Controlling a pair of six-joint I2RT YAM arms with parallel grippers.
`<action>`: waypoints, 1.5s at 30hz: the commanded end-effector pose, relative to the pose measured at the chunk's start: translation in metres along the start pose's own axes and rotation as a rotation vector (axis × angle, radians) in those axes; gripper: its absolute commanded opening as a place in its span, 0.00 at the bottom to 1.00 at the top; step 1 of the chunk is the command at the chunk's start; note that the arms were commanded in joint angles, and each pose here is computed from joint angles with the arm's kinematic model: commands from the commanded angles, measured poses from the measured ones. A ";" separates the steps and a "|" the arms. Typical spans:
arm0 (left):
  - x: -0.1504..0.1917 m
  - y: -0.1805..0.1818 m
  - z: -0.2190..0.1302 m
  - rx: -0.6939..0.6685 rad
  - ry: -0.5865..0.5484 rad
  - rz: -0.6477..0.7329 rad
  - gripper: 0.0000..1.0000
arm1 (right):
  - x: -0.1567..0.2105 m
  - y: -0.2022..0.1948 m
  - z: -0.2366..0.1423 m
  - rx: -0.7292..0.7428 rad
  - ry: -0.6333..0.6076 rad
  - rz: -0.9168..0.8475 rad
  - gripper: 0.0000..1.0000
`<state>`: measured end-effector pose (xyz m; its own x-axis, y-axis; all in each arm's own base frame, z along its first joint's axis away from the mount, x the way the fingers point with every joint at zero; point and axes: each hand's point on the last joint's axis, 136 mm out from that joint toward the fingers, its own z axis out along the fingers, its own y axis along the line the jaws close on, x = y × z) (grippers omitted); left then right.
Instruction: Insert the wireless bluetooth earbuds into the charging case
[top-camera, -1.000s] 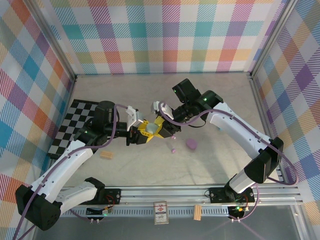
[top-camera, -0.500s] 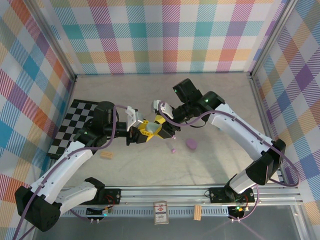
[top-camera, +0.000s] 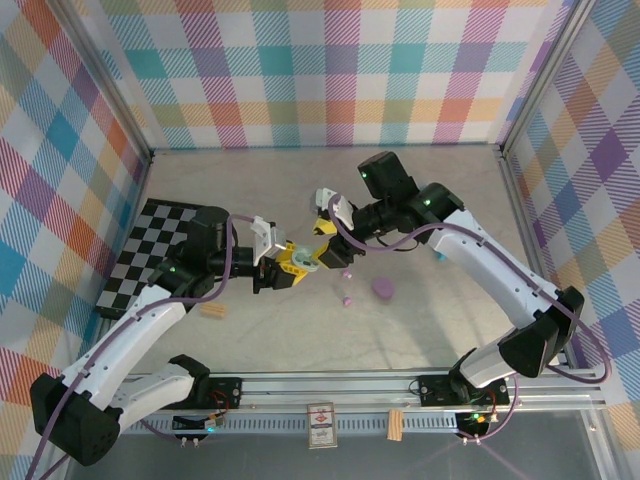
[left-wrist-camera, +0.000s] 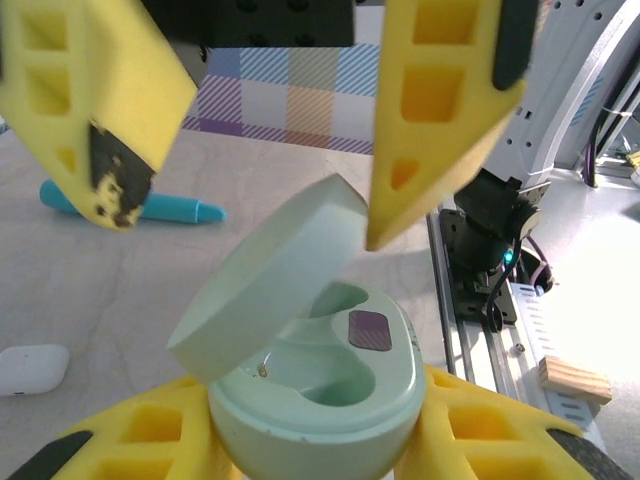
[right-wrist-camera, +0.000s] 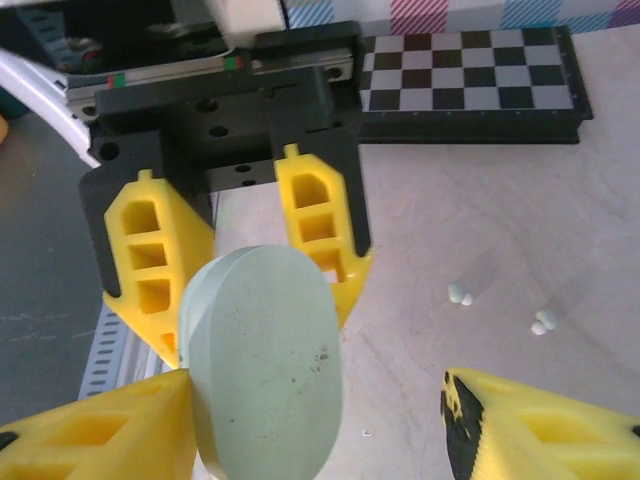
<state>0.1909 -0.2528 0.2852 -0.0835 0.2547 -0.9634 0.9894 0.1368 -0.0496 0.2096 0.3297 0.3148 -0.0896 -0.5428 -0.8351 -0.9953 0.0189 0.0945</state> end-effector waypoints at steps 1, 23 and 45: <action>-0.010 -0.009 -0.002 0.025 -0.049 0.054 0.35 | -0.008 -0.003 -0.008 0.031 -0.034 0.000 0.65; -0.017 0.016 -0.011 -0.030 -0.167 -0.006 0.36 | -0.054 -0.025 -0.076 0.178 -0.413 0.140 0.78; -0.029 0.012 -0.029 -0.054 -0.234 -0.007 0.36 | 0.092 -0.204 0.060 0.192 -0.134 0.946 0.70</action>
<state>0.2074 -0.2328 0.3163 -0.0776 0.0434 -0.9960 0.9739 0.2171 -0.0664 0.3993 0.2999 0.1781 -0.8589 -0.1101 -0.5001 -0.4604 0.5935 0.6601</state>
